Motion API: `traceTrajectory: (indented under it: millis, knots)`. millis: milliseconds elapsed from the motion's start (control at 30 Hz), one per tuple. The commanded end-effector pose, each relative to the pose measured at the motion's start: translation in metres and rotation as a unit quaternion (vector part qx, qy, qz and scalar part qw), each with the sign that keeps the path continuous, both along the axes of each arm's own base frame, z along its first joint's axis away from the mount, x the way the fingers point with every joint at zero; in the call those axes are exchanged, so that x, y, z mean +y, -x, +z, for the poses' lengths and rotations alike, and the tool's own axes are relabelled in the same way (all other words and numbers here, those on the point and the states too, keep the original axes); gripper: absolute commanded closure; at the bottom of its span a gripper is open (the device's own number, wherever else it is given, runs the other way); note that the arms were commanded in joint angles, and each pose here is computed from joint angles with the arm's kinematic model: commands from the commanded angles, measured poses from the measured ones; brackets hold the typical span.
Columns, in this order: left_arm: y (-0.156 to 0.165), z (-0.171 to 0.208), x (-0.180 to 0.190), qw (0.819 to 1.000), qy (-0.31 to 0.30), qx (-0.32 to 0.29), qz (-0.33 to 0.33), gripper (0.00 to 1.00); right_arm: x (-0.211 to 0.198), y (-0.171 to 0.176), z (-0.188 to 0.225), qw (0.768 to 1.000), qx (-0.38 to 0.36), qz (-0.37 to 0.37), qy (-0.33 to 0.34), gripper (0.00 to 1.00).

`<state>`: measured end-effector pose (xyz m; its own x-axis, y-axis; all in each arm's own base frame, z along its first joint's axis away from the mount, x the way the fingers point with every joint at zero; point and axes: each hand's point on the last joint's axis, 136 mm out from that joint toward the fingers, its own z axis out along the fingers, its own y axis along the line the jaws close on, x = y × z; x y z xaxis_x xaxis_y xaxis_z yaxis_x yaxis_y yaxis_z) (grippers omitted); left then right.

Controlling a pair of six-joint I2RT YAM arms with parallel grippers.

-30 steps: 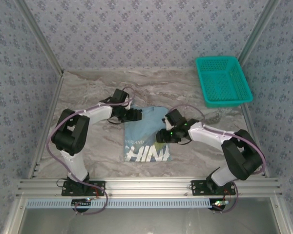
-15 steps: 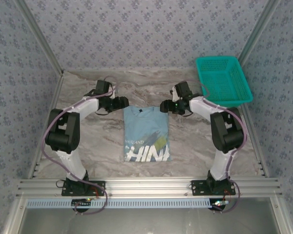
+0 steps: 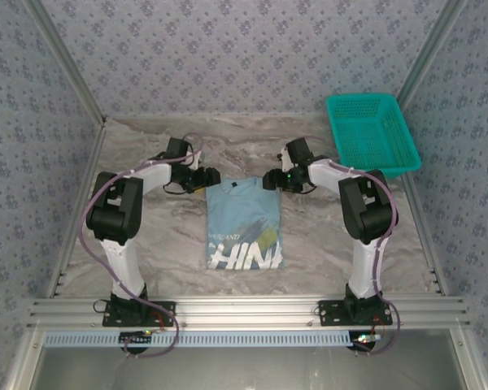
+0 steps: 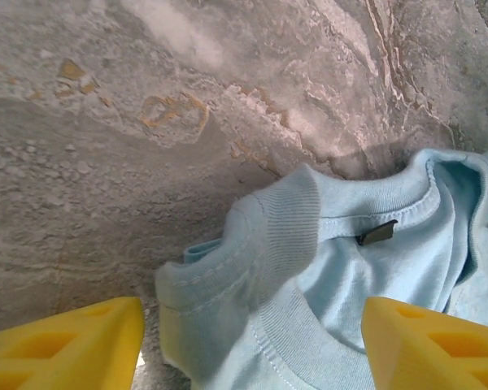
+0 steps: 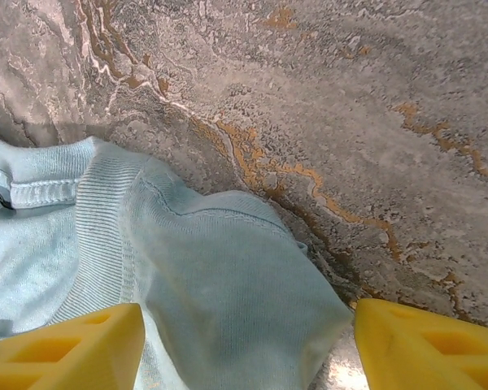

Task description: Fold the inside-out t-shirt

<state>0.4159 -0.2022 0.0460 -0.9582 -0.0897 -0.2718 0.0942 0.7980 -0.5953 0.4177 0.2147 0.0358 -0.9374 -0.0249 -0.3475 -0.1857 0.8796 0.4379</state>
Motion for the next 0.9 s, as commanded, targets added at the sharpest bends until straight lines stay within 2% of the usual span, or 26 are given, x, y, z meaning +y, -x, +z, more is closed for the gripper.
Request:
traceTrajectory:
  millis: [0,567,867]
  knots:
    - [0.012,-0.016,-0.011,0.999,0.019,0.019,-0.023,0.33,0.027,0.009,-0.014,0.999,0.023,0.03,-0.026,0.31]
    - [0.024,-0.031,-0.025,0.997,0.054,0.035,-0.041,0.59,0.068,0.014,-0.012,0.995,0.036,0.045,-0.084,0.46]
    - [0.019,-0.03,-0.03,0.996,0.07,0.032,-0.043,0.77,0.076,0.013,-0.008,0.991,0.045,0.044,-0.12,0.59]
